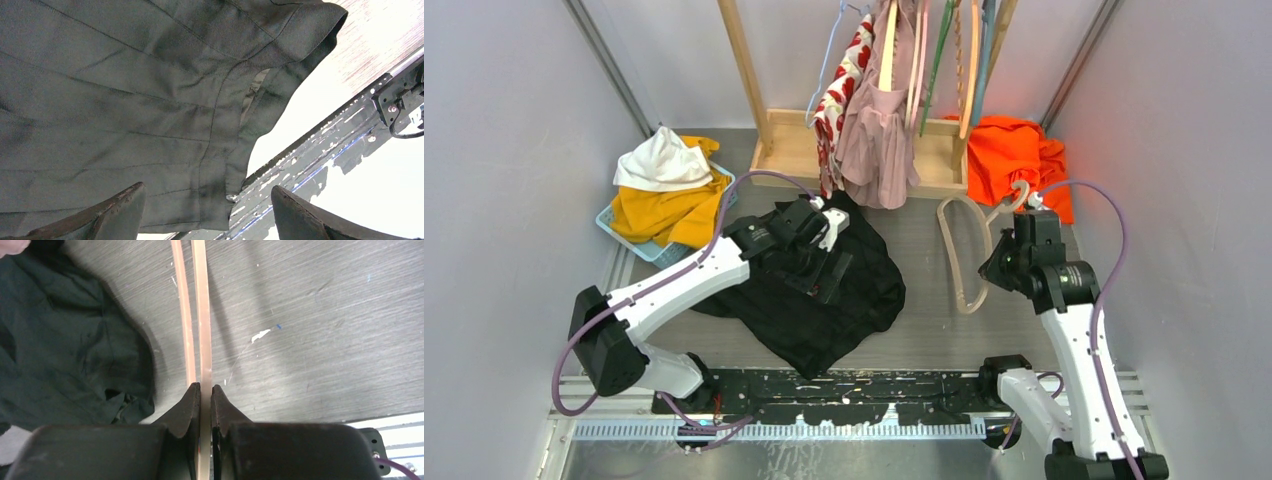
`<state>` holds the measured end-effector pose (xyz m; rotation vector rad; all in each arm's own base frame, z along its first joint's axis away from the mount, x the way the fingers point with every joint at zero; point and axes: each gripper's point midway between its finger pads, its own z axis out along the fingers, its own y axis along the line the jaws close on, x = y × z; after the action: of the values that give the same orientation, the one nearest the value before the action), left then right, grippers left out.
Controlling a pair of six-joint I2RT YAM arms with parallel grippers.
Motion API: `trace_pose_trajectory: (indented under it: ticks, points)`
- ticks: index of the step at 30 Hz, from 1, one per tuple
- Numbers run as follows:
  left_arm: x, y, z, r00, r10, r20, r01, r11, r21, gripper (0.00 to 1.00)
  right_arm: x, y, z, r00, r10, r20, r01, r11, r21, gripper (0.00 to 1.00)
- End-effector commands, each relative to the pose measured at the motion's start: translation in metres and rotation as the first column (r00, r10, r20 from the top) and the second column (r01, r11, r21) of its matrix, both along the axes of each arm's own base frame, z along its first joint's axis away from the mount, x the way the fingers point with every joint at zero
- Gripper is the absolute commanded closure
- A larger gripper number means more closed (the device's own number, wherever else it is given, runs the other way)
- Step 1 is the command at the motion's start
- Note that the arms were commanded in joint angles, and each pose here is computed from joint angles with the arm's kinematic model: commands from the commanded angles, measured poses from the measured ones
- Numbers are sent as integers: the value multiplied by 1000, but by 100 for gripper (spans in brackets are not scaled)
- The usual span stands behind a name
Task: Place the skirt on the hanger
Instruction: Hang the skirt on the hanger.
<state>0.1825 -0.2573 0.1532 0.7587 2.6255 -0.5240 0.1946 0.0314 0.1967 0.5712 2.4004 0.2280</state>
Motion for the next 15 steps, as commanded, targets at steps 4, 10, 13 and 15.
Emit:
trace_pose_trajectory:
  ticks: [4,10,13,15]
  points:
    - [4,-3,11,999,7,39,-5,999,-45,7,75,-13,8,984,-57,171,69,995,-65,99]
    - [6,-2,7,999,13,38,-12,999,-31,7,99,-5,19,980,-17,199,26,999,-39,99]
    - [4,-2,10,999,13,36,-12,999,-38,7,87,4,42,972,31,231,-29,1000,-11,99]
    - [1,-5,12,1000,5,25,-4,998,-59,7,67,6,63,970,76,230,-72,997,-27,99]
